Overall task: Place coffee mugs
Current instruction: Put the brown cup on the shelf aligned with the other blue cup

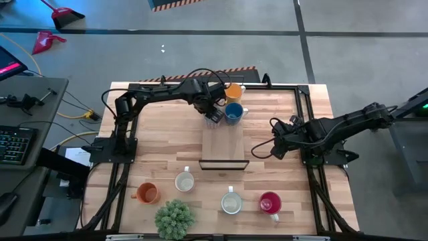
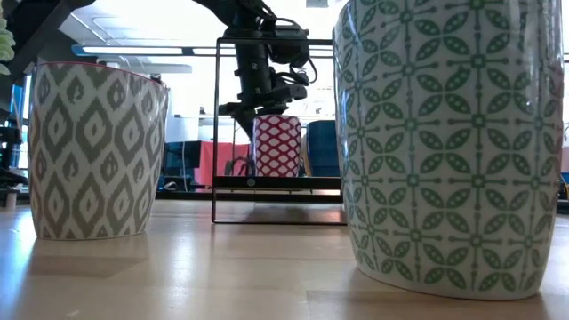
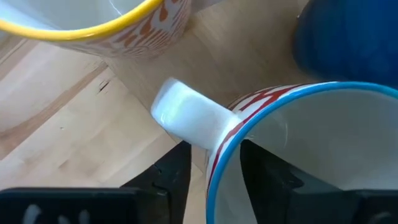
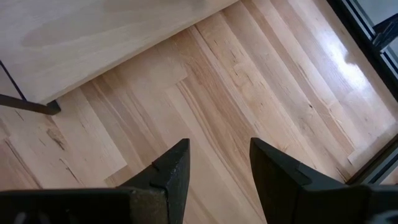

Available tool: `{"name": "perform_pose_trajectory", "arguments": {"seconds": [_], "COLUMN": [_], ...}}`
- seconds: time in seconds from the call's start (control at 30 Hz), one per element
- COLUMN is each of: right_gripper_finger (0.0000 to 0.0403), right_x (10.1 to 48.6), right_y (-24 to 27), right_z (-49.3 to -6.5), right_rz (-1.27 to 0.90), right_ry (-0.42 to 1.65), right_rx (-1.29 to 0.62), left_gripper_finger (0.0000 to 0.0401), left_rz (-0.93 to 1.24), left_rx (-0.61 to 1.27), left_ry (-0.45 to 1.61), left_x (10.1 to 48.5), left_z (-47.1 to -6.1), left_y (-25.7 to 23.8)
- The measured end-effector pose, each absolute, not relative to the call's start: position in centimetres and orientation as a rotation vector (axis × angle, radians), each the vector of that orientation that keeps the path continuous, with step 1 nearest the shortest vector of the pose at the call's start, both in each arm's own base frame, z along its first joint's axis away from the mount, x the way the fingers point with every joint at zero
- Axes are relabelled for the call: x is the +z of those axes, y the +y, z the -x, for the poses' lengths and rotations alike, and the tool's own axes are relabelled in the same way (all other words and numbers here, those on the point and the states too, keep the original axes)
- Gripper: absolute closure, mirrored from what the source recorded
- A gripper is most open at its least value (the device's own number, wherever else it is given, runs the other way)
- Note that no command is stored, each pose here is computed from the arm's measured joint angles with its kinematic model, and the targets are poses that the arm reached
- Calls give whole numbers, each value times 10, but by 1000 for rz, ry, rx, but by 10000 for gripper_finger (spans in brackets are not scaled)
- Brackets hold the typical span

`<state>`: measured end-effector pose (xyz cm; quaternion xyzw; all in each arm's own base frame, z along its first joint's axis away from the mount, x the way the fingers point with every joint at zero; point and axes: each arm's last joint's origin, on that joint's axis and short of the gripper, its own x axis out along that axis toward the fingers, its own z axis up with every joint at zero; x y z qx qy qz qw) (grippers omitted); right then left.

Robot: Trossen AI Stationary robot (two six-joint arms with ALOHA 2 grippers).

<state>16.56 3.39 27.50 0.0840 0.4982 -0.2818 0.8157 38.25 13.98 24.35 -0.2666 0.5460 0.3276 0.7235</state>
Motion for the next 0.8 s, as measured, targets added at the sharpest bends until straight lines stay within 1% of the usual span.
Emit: {"name": "perform_pose_trajectory", "arguments": {"seconds": [0.17,0.33,0.57,0.73,0.8], "right_gripper_finger": [260,260,260,260,260], "right_x": [275,275,275,275,275], "right_y": [34,34,34,34,34], "right_z": [-166,-166,-166,-165,-165], "right_rz": [-178,-180,-186,-187,-186], "right_ry": [1063,1065,1070,1071,1071], "right_rx": [-600,-599,-592,-593,-592], "left_gripper_finger": [253,247,247,246,246], "left_rz": [572,563,513,487,487], "left_rx": [704,681,618,621,572], "left_ry": [1187,1162,1239,1367,1333], "left_x": [259,284,320,340,347], "left_z": [-385,-385,-375,-359,-357], "left_y": [141,140,129,118,111]}}
